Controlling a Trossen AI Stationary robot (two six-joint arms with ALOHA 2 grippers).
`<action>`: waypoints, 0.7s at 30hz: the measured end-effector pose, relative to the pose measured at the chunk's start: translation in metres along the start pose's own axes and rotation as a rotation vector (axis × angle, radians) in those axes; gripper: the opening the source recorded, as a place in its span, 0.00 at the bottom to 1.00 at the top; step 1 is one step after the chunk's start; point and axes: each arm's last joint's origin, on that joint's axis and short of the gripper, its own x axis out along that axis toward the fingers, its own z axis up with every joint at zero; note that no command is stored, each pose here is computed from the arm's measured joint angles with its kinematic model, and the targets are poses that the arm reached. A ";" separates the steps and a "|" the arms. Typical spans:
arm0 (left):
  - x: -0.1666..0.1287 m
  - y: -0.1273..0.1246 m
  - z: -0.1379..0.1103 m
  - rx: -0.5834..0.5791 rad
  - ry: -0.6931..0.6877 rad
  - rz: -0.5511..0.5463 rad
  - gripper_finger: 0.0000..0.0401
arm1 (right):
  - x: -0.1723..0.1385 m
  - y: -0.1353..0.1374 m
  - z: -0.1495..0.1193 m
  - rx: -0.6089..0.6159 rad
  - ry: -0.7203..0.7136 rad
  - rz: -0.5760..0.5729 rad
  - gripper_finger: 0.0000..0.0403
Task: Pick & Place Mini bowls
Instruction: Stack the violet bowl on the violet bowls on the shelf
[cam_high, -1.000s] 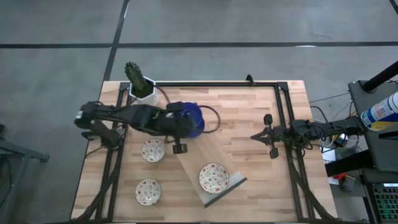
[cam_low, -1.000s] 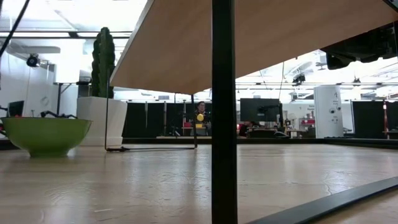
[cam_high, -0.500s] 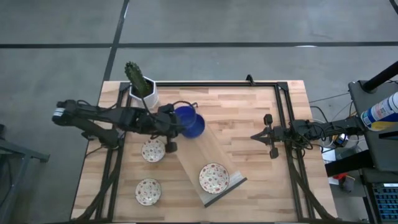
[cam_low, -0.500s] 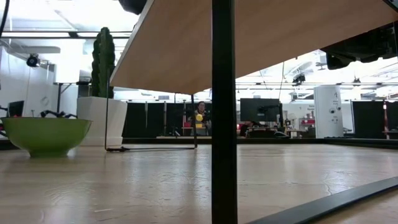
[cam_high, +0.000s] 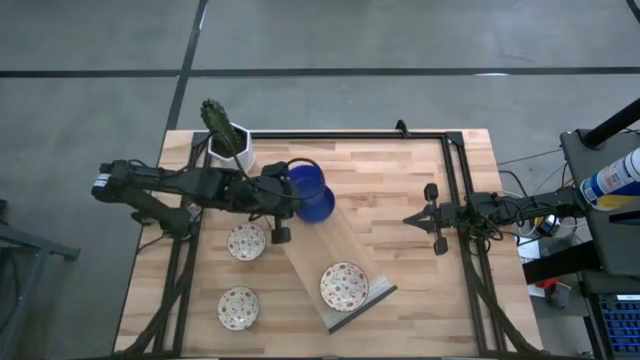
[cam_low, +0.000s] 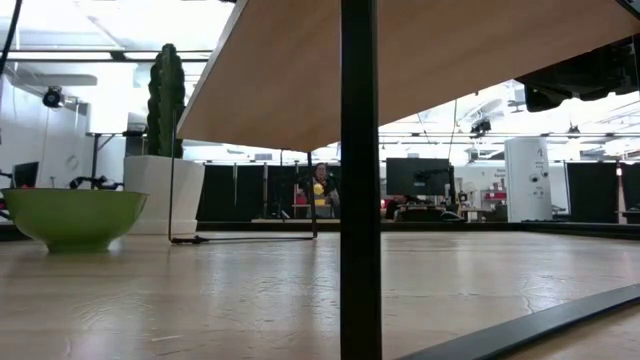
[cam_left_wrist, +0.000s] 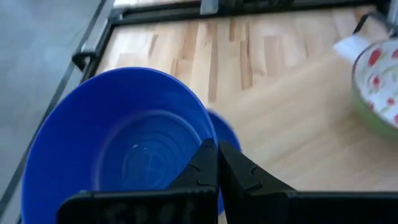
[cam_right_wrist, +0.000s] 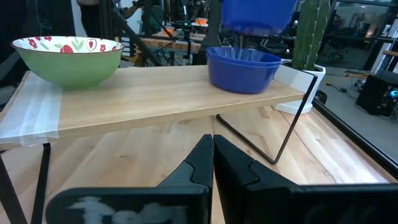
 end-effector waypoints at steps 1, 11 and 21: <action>0.000 0.000 0.002 0.007 -0.013 -0.003 0.00 | 0.000 0.000 0.000 0.000 0.000 0.000 0.02; 0.056 -0.011 -0.010 0.078 0.146 0.006 0.00 | 0.000 0.000 0.000 0.000 0.002 0.000 0.02; 0.049 -0.010 -0.013 0.030 0.173 0.005 0.00 | 0.000 0.000 0.000 0.000 0.003 0.000 0.02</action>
